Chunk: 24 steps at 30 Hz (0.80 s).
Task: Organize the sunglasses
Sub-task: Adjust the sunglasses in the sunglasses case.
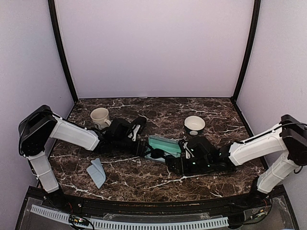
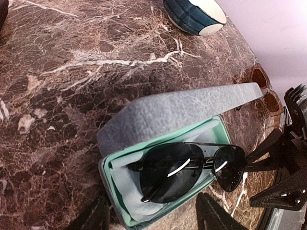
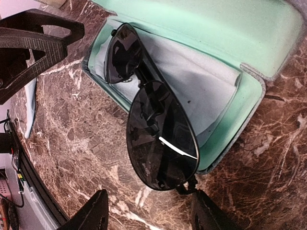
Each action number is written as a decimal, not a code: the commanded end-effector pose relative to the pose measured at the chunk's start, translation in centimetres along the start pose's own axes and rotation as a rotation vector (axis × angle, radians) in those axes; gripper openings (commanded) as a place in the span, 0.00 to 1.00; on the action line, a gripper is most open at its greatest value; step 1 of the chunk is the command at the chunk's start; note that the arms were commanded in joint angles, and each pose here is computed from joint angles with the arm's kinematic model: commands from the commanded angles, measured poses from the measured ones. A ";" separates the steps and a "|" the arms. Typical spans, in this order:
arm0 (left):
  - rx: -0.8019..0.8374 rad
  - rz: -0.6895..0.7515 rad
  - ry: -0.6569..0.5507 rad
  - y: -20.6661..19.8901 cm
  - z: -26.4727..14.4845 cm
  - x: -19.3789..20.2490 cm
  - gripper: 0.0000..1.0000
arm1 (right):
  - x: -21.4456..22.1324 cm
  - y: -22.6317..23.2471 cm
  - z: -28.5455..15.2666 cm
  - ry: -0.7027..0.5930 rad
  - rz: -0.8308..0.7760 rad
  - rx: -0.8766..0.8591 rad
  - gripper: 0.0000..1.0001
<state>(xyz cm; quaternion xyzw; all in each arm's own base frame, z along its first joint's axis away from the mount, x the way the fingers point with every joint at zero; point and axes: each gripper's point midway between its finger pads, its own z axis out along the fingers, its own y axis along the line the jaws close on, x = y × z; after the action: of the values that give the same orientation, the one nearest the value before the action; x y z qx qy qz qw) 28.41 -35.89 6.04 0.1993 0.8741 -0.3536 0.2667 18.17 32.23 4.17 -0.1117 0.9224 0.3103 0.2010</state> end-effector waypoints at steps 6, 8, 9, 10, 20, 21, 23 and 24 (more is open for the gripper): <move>0.001 0.023 -0.022 -0.3 -0.5 -0.8 0.63 | -0.9 2.7 0.3 -0.010 -0.040 -0.089 0.59; 0.000 0.022 -0.021 -0.3 -0.5 -0.7 0.63 | -1.0 2.9 0.4 -0.012 -0.045 -0.095 0.59; -0.002 0.022 -0.020 -0.2 -0.4 -0.7 0.63 | -1.1 3.0 0.4 -0.013 -0.049 -0.095 0.59; -0.001 0.021 -0.020 -0.2 -0.5 -0.7 0.63 | -1.2 3.0 0.5 -0.014 -0.051 -0.094 0.59; -0.001 0.018 -0.016 -0.2 -0.4 -0.5 0.63 | -2.0 2.9 0.5 -0.039 -0.055 -0.066 0.59; -0.001 0.018 -0.015 -0.1 -0.3 -0.5 0.63 | -2.1 2.9 0.5 -0.042 -0.056 -0.062 0.59; 0.000 0.018 -0.015 -0.2 -0.4 -0.5 0.63 | -2.2 2.8 0.7 -0.040 -0.059 -0.048 0.59; 0.000 0.018 -0.014 -0.2 -0.4 -0.5 0.63 | -2.3 2.8 0.8 -0.041 -0.059 -0.045 0.59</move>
<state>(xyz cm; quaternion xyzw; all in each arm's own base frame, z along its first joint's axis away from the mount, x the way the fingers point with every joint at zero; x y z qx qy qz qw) 28.46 -35.85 6.02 0.2002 0.8742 -0.3517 0.2684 18.70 33.98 5.10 -0.1314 0.9133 0.3260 0.2058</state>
